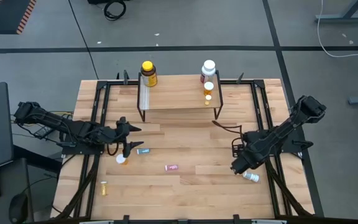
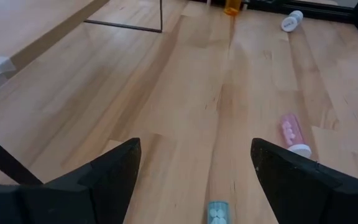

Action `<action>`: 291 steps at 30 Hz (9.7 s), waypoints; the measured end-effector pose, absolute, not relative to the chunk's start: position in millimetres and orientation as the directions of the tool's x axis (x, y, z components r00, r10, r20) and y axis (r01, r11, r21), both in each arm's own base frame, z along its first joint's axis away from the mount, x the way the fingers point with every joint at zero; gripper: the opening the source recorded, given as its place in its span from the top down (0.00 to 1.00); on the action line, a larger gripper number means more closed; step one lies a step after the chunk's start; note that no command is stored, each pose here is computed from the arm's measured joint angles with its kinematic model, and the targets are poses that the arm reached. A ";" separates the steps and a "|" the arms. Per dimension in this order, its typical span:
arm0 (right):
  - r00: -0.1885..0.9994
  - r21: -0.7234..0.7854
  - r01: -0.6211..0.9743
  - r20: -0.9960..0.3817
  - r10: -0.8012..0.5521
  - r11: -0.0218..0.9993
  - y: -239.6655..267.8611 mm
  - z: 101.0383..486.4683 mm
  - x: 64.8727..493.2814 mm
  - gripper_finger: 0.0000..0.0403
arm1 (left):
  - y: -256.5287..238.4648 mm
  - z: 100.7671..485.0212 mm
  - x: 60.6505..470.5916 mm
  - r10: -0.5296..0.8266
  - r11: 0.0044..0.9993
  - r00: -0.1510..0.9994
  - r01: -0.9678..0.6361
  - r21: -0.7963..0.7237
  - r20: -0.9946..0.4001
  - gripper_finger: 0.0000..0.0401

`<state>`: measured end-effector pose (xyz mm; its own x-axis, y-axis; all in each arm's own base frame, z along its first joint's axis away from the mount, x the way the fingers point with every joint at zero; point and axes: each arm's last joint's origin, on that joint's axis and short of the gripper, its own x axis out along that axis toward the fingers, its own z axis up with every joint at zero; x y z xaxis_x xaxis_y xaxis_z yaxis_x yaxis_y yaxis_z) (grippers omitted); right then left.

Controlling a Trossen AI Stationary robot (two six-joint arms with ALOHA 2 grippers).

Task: Pick and place medicine bottles onto shelf by color
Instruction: Put the right large orange pill bottle on the shelf

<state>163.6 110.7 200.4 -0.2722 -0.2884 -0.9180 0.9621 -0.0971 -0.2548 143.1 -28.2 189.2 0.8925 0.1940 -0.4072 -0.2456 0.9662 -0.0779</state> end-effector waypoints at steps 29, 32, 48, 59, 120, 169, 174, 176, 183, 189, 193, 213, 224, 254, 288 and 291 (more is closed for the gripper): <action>-0.496 -0.488 0.859 -0.726 -0.476 -0.151 107.4 144.6 163.6 0.23 | -28.1 188.4 142.6 0.195 0.963 0.888 -0.255 -0.093 -0.416 0.22; -0.489 -0.485 0.862 -0.720 -0.492 -0.147 104.3 139.5 159.8 0.23 | -28.1 188.4 142.6 0.195 0.961 0.889 -0.258 -0.102 -0.415 0.22; -0.398 -0.412 0.905 -0.736 -0.547 -0.104 95.8 123.5 155.8 0.23 | -28.1 188.6 142.7 0.195 0.951 0.889 -0.274 -0.141 -0.414 0.22; -0.254 -0.314 0.949 -0.714 -0.652 -0.025 94.3 126.7 166.1 0.23 | -28.2 189.3 143.0 0.194 0.944 0.893 -0.283 -0.170 -0.407 0.22; 0.716 0.131 0.582 -0.551 -0.429 0.803 99.7 178.5 260.1 0.23 | -28.3 190.9 143.8 0.195 0.936 0.899 -0.290 -0.201 -0.391 0.22; 0.699 0.090 0.571 -0.574 -0.426 0.816 115.4 125.1 244.2 0.38 | -27.6 191.4 143.8 0.220 0.926 0.897 -0.316 -0.207 -0.383 0.22; 0.698 0.088 0.574 -0.573 -0.430 0.814 114.5 125.1 244.7 0.39 | -27.6 191.4 143.8 0.220 0.926 0.897 -0.316 -0.207 -0.383 0.22; 0.698 0.079 0.578 -0.564 -0.441 0.813 114.0 125.4 244.8 0.39 | -27.6 191.4 143.8 0.220 0.926 0.897 -0.316 -0.207 -0.383 0.22; 0.723 0.082 0.558 -0.537 -0.436 0.826 109.3 129.4 252.9 0.43 | -27.6 191.3 143.8 0.220 0.926 0.897 -0.316 -0.207 -0.383 0.22; 0.740 0.093 0.533 -0.534 -0.410 0.841 104.2 132.0 259.5 0.43 | -27.6 191.3 143.8 0.220 0.926 0.897 -0.316 -0.207 -0.383 0.22; 0.755 0.095 0.526 -0.510 -0.412 0.845 100.9 134.9 264.1 0.43 | -27.6 191.3 143.8 0.220 0.926 0.897 -0.315 -0.206 -0.383 0.22; 0.827 0.024 0.441 -0.398 -0.396 0.897 31.4 229.7 312.2 0.43 | -27.6 191.3 143.8 0.220 0.929 0.897 -0.312 -0.199 -0.383 0.22; 0.737 -0.076 0.541 -0.436 -0.516 0.837 -23.3 304.2 328.8 0.43 | -27.5 190.4 143.4 0.221 0.930 0.893 -0.314 -0.192 -0.392 0.22; 0.666 0.053 0.687 -0.446 -0.598 0.725 -140.8 324.9 304.6 0.42 | -31.6 196.5 145.3 0.193 0.946 0.923 -0.265 -0.184 -0.334 0.22; 0.624 0.023 0.712 -0.479 -0.617 0.702 -153.8 289.2 331.7 0.42 | -31.8 196.4 145.2 0.191 0.947 0.922 -0.263 -0.184 -0.335 0.22; 0.610 0.020 0.726 -0.479 -0.631 0.687 -154.2 289.0 331.1 0.42 | -32.0 196.4 145.1 0.190 0.947 0.923 -0.262 -0.185 -0.335 0.22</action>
